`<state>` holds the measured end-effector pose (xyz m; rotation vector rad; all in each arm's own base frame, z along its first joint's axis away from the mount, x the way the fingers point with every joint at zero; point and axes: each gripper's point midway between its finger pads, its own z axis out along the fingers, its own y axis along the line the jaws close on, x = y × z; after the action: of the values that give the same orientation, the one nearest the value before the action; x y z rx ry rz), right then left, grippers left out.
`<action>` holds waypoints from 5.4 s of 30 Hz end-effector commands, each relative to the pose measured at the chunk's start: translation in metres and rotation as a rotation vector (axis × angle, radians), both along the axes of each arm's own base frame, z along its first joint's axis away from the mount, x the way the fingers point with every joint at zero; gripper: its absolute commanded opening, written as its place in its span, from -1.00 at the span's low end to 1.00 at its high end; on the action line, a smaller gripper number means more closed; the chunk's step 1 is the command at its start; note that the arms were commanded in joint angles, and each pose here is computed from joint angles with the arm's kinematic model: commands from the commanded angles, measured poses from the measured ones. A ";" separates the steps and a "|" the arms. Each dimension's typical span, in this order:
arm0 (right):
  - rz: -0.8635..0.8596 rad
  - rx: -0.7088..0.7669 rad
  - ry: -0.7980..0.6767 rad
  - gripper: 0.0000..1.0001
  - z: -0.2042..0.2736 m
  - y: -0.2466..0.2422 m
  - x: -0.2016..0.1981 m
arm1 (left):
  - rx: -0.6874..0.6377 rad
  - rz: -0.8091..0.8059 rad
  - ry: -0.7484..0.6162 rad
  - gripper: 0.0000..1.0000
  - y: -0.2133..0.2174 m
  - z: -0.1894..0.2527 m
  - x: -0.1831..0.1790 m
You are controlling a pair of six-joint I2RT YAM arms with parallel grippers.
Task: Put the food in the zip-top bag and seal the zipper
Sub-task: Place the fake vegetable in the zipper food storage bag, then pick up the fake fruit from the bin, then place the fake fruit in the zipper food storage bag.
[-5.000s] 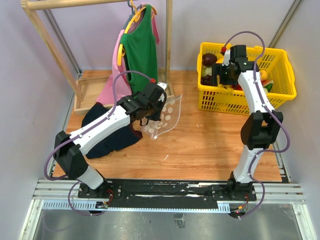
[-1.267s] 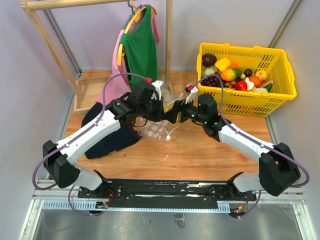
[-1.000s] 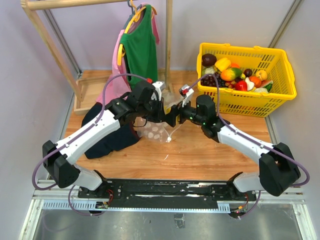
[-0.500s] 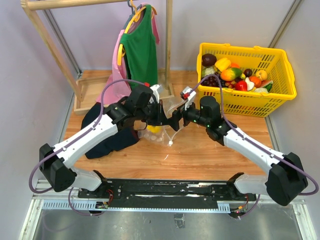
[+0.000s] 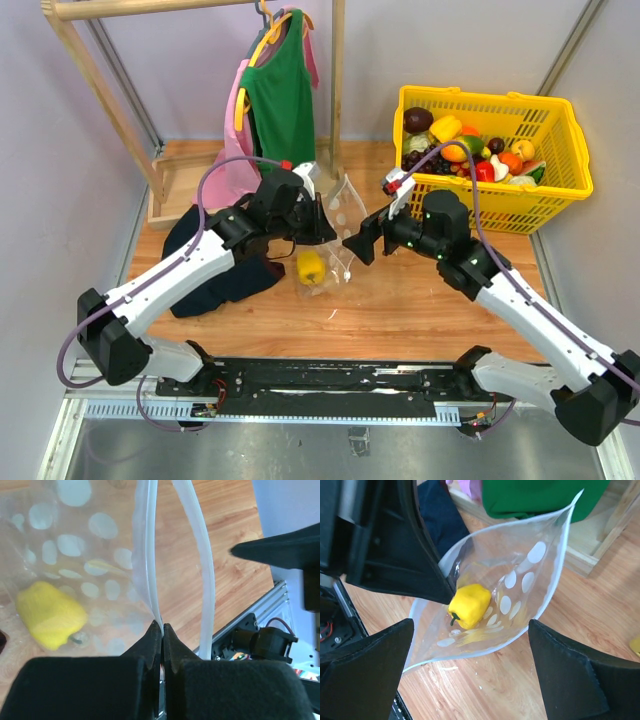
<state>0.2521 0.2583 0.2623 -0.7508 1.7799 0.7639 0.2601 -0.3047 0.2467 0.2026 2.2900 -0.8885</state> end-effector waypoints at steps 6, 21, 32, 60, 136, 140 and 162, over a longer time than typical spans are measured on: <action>-0.228 -0.141 0.006 0.93 0.039 -0.044 0.011 | 0.124 -0.010 -0.118 -0.99 0.007 0.016 0.023; -0.627 -0.235 0.023 0.90 0.079 -0.151 0.115 | 0.398 -0.014 -0.211 -0.99 0.035 0.011 0.047; -0.942 -0.155 0.123 0.90 0.057 -0.253 0.190 | 0.533 0.056 -0.272 -0.99 0.061 0.035 0.060; -1.123 0.238 0.457 0.93 -0.061 -0.297 0.324 | 0.600 0.049 -0.255 -0.99 0.070 -0.011 0.063; -0.148 0.510 -0.511 -0.51 0.137 0.031 0.044 | 0.273 -0.084 -0.208 -0.99 0.050 0.016 0.048; -0.145 0.499 -0.535 -0.48 0.124 0.047 0.045 | 0.235 -0.102 -0.199 -0.99 0.049 0.019 0.046; -0.234 0.415 -0.479 0.31 0.057 0.060 0.068 | 0.186 -0.099 -0.175 -0.99 0.054 0.019 0.050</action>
<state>0.3205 0.3181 0.3110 -0.4046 1.2344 0.7107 0.3108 -0.2492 0.2520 0.4632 2.2626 -0.6365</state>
